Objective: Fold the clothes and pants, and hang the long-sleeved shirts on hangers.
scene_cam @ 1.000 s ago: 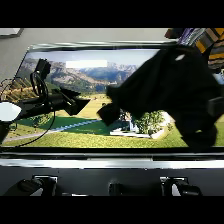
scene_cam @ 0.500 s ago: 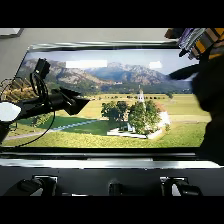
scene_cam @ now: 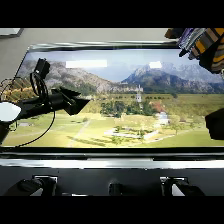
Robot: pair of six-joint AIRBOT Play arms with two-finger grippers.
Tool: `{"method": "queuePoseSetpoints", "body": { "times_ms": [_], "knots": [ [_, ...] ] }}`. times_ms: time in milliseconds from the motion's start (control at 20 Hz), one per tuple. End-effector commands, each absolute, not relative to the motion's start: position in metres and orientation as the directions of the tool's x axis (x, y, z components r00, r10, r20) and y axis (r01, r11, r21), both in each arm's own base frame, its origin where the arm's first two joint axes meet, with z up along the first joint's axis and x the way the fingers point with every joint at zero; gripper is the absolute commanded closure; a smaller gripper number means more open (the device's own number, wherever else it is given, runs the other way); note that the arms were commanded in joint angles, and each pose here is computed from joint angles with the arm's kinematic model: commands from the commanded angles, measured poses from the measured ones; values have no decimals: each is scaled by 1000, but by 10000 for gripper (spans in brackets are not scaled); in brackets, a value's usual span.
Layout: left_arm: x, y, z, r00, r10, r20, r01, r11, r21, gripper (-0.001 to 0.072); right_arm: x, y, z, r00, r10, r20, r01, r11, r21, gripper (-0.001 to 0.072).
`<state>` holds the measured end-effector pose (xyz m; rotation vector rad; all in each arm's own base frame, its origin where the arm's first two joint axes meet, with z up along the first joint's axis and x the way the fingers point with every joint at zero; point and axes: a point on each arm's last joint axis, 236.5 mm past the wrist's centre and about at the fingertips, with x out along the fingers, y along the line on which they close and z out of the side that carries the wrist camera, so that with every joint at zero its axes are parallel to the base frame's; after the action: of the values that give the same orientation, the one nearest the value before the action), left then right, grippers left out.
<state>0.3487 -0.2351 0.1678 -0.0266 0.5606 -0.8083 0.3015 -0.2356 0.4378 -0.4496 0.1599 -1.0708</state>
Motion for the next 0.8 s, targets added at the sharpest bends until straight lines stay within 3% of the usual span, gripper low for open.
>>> {"method": "queuePoseSetpoints", "body": {
  "times_ms": [0,250,750],
  "knots": [
    [349,-235,168,554,-691,-464,678,698,-231,93,321,-251,469,437,-879,191,859,345,-379,687],
    [349,-235,167,553,-691,-465,677,698,-232,93,286,-305,491,356,-910,212,922,305,-237,687],
    [350,-236,163,548,-690,-473,675,699,-236,93,212,-377,497,182,-951,250,983,172,-62,687]
  ]
}}
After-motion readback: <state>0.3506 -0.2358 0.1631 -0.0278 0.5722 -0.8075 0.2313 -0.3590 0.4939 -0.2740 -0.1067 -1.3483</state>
